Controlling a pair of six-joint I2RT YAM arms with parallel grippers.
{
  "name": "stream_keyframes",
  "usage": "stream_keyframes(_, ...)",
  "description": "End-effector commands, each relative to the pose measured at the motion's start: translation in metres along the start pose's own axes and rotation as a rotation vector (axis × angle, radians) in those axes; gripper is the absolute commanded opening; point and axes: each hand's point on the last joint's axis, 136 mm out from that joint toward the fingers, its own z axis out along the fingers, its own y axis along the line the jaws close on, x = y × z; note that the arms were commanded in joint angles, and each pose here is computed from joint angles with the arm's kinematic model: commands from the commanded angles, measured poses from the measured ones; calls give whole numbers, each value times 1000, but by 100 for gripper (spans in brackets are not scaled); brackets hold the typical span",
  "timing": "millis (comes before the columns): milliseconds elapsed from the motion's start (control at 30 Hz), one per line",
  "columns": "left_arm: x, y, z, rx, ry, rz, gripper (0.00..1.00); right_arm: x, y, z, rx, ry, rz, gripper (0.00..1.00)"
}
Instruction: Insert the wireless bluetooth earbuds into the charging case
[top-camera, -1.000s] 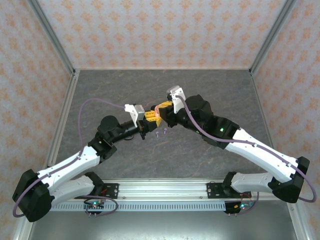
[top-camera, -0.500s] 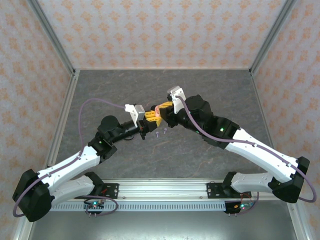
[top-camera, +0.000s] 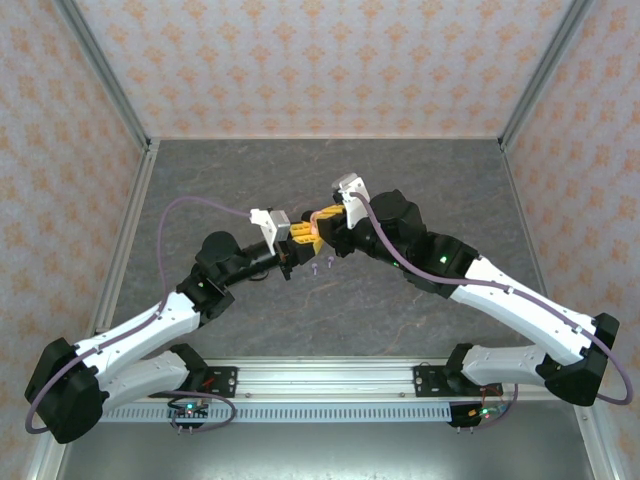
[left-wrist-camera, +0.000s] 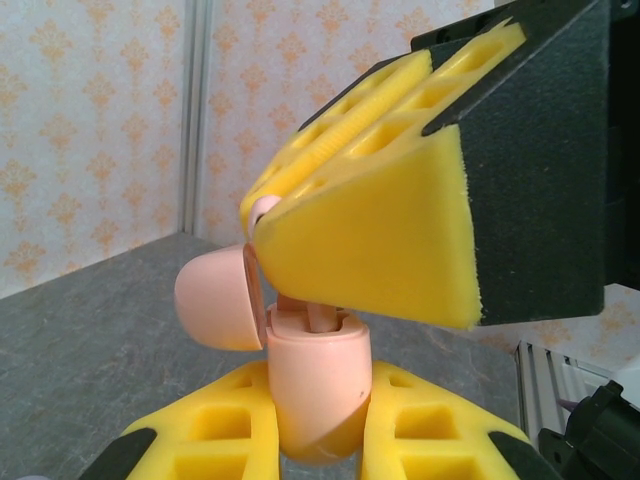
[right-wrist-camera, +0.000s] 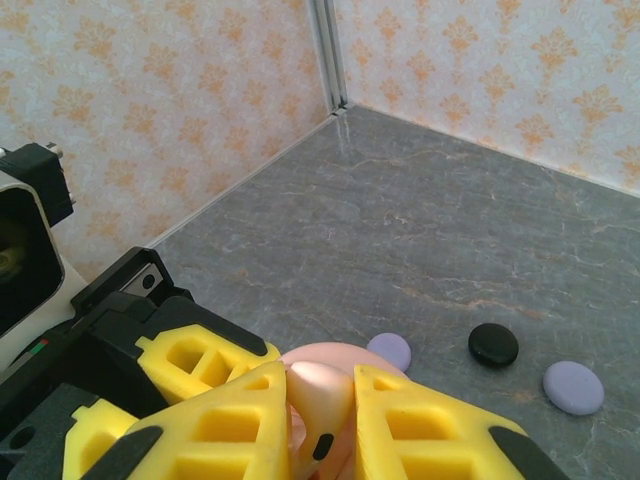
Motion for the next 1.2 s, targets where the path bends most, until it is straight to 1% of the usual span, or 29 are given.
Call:
stream_keyframes(0,-28,-9,1,28,-71,51,0,0,4,2,-19,-8,11,18)
stream_keyframes(300,-28,-10,1,27,-72,53,0,8,-3,1,17,21,8,21)
stream_keyframes(467,-28,-10,0,27,-73,54,0,10,-8,-1,50,29,1,21)
stream_keyframes(633,-29,-10,1,30,-74,54,0,8,-5,1,34,26,8,21)
stream_keyframes(733,-29,-11,1,31,-74,55,0,6,-3,0,24,20,15,24)
stream_keyframes(867,-29,-10,1,30,-74,55,0,-4,-1,-4,15,-2,27,30)
stream_keyframes(1033,-30,-11,1,35,-80,55,0,-24,2,-18,-13,-51,55,46)
stream_keyframes(1100,-31,-12,1,36,-85,55,0,-34,5,-25,-47,-71,79,51)
stream_keyframes(1167,-32,-12,0,36,-89,56,0,-42,3,-31,-72,-89,110,54)
